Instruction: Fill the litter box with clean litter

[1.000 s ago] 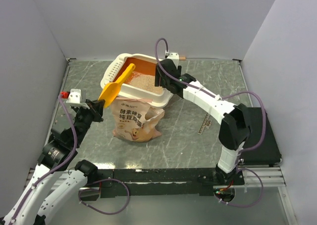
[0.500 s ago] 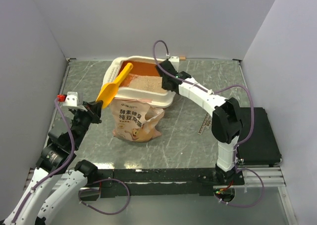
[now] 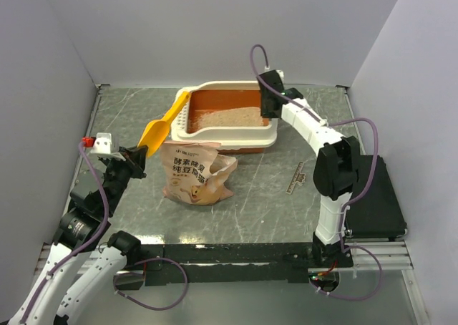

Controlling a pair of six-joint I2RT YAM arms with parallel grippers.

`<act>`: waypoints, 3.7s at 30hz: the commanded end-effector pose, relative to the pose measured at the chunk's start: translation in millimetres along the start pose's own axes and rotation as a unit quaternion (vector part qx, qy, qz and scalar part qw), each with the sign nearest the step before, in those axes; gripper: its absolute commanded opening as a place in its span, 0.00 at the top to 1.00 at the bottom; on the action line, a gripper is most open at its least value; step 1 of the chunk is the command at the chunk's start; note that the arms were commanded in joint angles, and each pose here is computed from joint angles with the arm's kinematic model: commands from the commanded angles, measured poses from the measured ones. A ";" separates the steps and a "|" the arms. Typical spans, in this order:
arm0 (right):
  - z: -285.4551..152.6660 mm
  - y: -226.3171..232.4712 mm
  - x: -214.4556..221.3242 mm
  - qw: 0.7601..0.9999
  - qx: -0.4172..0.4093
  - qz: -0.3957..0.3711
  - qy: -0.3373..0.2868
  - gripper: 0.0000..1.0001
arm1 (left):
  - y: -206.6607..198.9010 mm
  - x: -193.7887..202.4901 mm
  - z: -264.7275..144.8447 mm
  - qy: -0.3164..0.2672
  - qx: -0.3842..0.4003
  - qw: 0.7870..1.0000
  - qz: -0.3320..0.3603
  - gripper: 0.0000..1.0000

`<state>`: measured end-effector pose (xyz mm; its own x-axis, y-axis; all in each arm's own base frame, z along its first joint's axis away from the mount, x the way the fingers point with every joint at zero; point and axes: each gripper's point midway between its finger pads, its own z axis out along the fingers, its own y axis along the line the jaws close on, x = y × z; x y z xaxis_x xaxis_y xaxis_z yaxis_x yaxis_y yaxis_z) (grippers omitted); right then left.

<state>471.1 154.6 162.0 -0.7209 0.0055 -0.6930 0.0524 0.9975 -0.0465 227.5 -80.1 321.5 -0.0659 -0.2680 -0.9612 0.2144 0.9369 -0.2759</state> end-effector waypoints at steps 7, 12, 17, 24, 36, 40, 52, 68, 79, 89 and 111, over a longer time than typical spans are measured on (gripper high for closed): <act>13.1 -116.0 -95.2 0.985 0.060 -0.094 -0.132 1.00 | -13.9 -12.3 1.8 -0.023 0.045 0.999 -0.020 0.99; 22.6 -139.1 -92.0 0.981 -0.012 -0.139 -0.138 1.00 | -13.3 -11.5 2.9 -0.023 0.053 0.998 -0.025 0.99; 26.1 -165.1 -85.6 0.968 -0.066 -0.192 -0.146 1.00 | -21.0 -5.7 6.8 -0.010 0.076 0.997 -0.027 0.99; 13.0 -192.5 -84.2 0.955 -0.105 -0.203 -0.191 1.00 | -28.9 -3.5 5.9 -0.003 0.098 0.995 -0.029 0.99; -30.5 -213.2 -102.9 0.925 -0.024 -0.262 -0.273 0.00 | -40.4 -4.4 -1.0 -0.004 0.133 0.991 -0.025 0.99; -87.5 -196.7 -132.1 0.903 -0.009 -0.226 -0.364 0.00 | -47.9 -3.7 -1.9 -0.002 0.156 0.988 -0.018 0.99; -305.1 5.3 -61.0 0.802 -0.457 -0.096 -0.371 0.00 | -92.8 -16.0 -24.5 0.021 0.286 0.958 0.020 0.99; -426.6 39.1 85.1 0.624 -0.737 -0.079 -0.248 0.00 | -133.2 -18.1 -73.3 0.075 0.424 0.902 0.018 0.99; -392.5 49.6 69.0 0.670 -0.693 -0.073 -0.256 0.00 | -131.0 -10.4 -65.2 0.102 0.415 0.904 0.014 0.99; -401.3 77.2 75.0 0.636 -0.720 -0.117 -0.250 0.00 | -136.0 -4.0 -56.9 0.120 0.432 0.894 0.005 0.99; -398.0 90.2 84.7 0.614 -0.736 -0.134 -0.250 0.54 | -135.8 1.1 -52.9 0.139 0.431 0.892 0.001 0.99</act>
<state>147.9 274.1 366.1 -0.3327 0.1253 -0.9347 -0.9429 -0.0290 0.3318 149.3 -195.5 338.2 -0.3307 -0.0697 -0.9411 0.8537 0.4029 -0.3299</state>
